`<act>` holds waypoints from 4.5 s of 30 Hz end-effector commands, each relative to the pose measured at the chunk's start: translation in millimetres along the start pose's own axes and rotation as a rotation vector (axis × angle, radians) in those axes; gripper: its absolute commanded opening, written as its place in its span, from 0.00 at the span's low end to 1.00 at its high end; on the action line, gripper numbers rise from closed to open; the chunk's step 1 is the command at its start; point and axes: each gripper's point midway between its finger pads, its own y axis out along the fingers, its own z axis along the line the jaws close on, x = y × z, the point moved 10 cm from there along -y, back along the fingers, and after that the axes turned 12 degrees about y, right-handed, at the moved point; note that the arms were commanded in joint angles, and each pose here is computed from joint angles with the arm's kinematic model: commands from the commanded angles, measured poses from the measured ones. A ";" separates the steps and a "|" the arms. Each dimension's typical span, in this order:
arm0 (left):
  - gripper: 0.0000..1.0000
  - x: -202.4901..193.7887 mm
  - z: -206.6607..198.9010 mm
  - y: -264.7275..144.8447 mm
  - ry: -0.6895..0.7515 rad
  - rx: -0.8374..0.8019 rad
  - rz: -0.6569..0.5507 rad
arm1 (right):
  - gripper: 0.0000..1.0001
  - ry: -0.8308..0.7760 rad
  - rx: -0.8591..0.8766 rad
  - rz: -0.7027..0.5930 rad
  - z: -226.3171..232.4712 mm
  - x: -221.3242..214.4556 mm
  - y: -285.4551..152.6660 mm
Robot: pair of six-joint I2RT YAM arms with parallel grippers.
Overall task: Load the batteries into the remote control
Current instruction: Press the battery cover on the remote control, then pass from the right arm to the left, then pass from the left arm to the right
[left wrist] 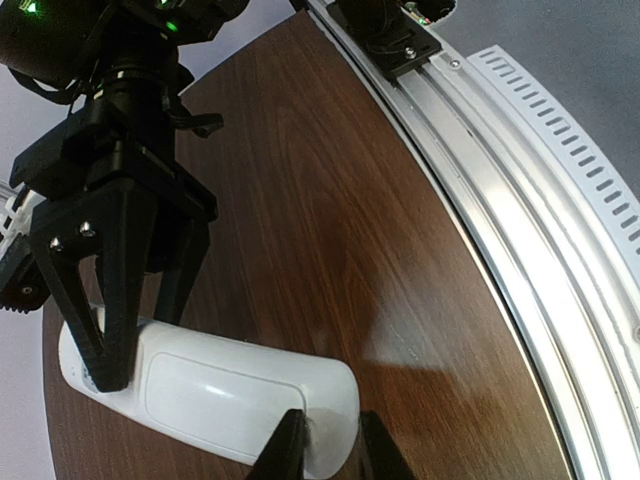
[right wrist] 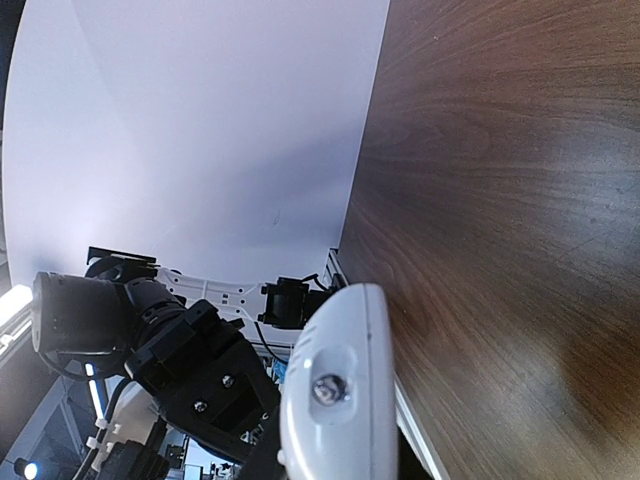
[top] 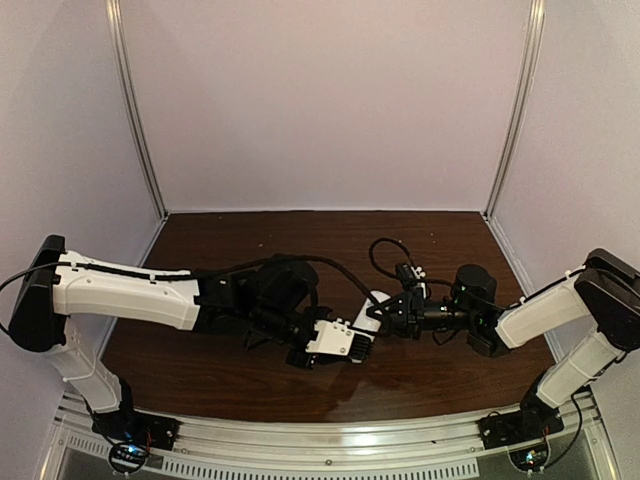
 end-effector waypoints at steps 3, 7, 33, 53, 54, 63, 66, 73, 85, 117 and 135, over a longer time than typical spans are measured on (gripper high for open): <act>0.22 -13.1 -21.4 5.7 -0.034 -0.082 0.104 | 0.00 -0.109 0.128 -0.010 34.6 4.3 -1.4; 0.34 -6.2 -5.8 -2.6 -0.068 0.022 0.097 | 0.00 -0.116 0.096 -0.016 28.7 4.1 -1.3; 0.97 -5.6 53.6 -32.2 -0.699 0.540 -0.028 | 0.00 -0.271 -0.101 -0.366 60.2 22.9 -16.6; 0.88 17.2 97.5 12.3 -0.756 0.602 0.063 | 0.02 -0.273 -0.119 -0.372 58.0 17.9 -14.5; 0.87 17.3 98.0 14.2 -0.768 0.598 0.064 | 0.03 -0.279 -0.123 -0.375 58.7 17.7 -15.0; 0.76 12.1 101.1 30.3 -0.784 0.569 0.126 | 0.04 -0.290 -0.106 -0.370 63.8 15.6 -15.9; 0.70 7.5 103.6 32.9 -0.805 0.563 0.147 | 0.04 -0.293 -0.101 -0.366 65.0 14.9 -15.7; 0.48 -1.7 111.8 29.6 -0.858 0.547 0.135 | 0.05 -0.298 -0.102 -0.361 65.1 13.9 -15.8; 0.33 -4.7 115.8 22.5 -0.879 0.464 0.077 | 0.45 -0.346 -0.090 -0.353 78.7 14.8 -16.4; 0.25 39.5 114.1 -77.6 -0.580 0.071 -0.713 | 0.83 -0.906 0.370 -0.116 170.9 -18.9 -39.9; 0.25 32.9 117.4 -74.5 -0.641 0.081 -0.744 | 0.61 -0.919 0.329 -0.118 173.7 -19.2 -29.9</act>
